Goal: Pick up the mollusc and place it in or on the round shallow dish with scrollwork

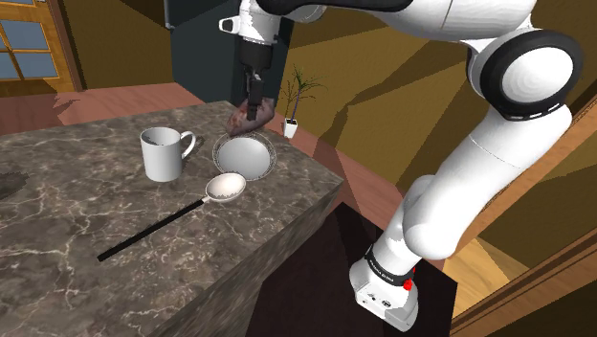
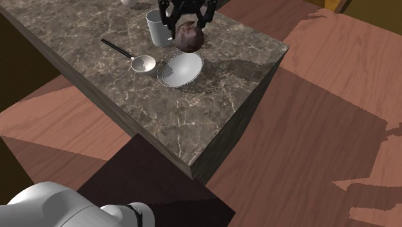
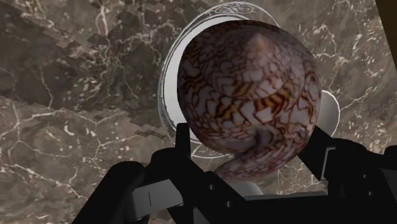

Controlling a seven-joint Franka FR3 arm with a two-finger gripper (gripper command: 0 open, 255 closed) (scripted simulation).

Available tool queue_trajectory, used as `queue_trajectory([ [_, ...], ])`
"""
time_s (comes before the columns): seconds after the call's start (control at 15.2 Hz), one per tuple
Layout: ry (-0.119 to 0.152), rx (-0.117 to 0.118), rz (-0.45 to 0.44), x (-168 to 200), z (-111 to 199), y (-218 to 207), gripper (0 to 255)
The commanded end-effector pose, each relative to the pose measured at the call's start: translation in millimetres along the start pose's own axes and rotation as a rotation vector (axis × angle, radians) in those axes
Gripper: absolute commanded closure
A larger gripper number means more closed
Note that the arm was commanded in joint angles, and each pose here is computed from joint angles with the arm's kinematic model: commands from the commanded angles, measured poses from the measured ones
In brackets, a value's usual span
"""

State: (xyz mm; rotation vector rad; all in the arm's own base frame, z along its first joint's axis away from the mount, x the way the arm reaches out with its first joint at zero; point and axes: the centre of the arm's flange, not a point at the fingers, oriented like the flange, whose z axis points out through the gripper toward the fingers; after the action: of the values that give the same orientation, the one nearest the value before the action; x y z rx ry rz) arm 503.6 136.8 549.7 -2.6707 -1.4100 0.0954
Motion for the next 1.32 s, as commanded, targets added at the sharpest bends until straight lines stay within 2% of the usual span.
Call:
queue_trajectory([
  [0.0, 0.0, 0.0, 0.001, -1, 9, -4, 255],
  [0.73, 0.0, 0.0, 0.001, -1, 70, 4, 255],
  [1.25, 0.0, 0.0, 0.001, -1, 70, 4, 255],
])
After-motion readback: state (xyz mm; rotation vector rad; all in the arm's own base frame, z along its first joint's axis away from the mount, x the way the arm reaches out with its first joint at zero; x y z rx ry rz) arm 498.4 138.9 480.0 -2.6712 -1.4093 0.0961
